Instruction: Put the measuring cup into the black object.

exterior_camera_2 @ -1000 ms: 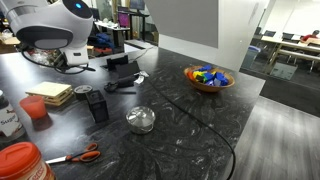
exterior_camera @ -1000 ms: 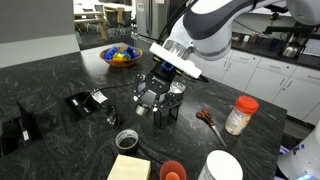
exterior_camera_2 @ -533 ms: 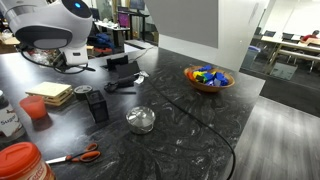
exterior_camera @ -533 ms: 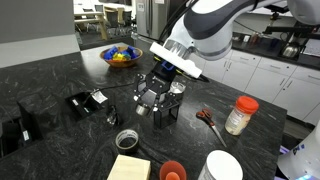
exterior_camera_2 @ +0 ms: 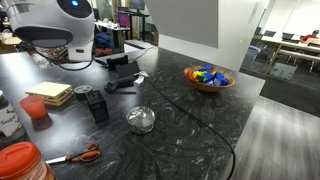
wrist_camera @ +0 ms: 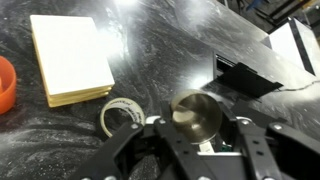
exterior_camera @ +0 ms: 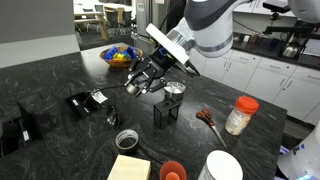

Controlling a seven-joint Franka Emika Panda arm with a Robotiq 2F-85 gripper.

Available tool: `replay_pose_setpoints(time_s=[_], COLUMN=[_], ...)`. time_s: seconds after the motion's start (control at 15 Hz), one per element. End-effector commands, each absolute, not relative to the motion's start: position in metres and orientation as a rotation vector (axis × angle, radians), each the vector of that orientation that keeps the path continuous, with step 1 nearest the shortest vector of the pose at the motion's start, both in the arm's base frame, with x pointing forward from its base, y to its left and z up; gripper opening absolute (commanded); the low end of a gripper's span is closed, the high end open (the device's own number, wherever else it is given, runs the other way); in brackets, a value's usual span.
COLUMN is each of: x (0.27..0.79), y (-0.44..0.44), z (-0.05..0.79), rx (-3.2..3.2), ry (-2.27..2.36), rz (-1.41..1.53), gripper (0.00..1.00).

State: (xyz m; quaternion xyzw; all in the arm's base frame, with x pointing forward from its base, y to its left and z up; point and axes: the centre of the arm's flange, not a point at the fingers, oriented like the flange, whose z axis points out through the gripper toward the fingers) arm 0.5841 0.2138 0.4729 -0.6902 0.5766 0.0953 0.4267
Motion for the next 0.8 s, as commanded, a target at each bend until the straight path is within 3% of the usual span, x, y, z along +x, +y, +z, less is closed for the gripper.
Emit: replay_pose_setpoints(time_s=[0.0, 0.4, 0.47, 0.73], x=[0.569, 0.524, 0.547, 0.532], y=[0.199, 0.178, 0.179, 0.177], z=[0.478, 0.458, 0.457, 0.457], rx=[-1.518, -1.212, -1.307, -1.25], ry=[1.571, 1.816, 1.77, 1.809], rz=[0.198, 0.032, 0.071, 0.03], gripper=[0.22, 0.22, 0.47, 0.47])
